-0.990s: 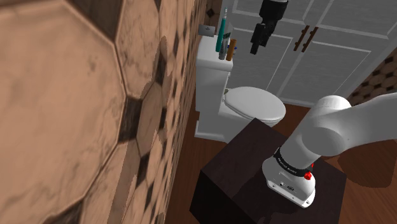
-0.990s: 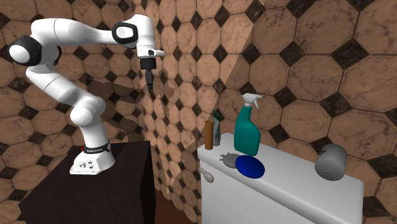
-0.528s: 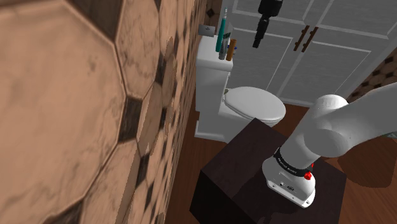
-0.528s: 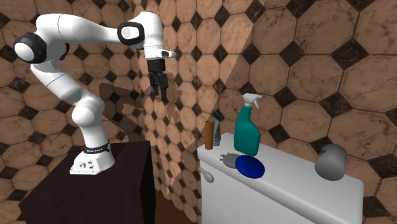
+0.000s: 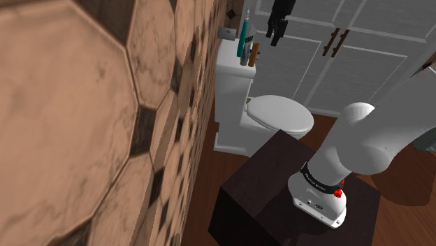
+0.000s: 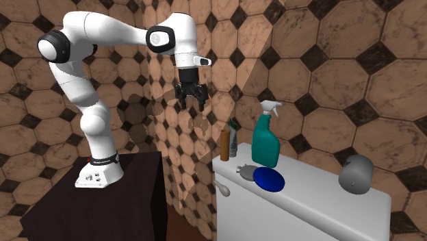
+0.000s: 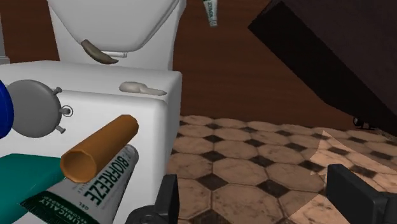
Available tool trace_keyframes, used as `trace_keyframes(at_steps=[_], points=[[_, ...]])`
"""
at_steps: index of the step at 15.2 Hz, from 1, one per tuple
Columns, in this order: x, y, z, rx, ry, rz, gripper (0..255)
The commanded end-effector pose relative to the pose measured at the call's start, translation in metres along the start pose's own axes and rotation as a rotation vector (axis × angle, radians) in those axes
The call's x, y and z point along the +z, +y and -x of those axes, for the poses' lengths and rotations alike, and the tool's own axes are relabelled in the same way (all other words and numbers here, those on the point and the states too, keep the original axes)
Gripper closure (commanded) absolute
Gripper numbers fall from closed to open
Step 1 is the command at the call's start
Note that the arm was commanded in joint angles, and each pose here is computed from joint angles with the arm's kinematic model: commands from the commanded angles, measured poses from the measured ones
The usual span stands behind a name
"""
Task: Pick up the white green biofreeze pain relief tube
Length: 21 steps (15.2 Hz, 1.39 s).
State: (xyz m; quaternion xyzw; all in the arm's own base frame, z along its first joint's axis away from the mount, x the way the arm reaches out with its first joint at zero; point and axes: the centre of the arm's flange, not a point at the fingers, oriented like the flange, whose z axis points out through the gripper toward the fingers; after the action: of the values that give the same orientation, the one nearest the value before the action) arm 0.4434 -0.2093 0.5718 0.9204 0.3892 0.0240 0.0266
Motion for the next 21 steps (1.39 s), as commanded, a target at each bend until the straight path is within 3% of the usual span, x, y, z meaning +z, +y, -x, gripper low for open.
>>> trace_keyframes(at_steps=[1, 11, 20, 21], points=[[0.006, 0.025, -0.008, -0.103, 0.008, -0.003, 0], [0.029, 0.133, -0.077, -0.562, 0.053, -0.025, 0], [0.069, 0.13, -0.076, -0.562, 0.053, -0.026, 0], [0.068, 0.131, -0.076, -0.562, 0.053, -0.026, 255]])
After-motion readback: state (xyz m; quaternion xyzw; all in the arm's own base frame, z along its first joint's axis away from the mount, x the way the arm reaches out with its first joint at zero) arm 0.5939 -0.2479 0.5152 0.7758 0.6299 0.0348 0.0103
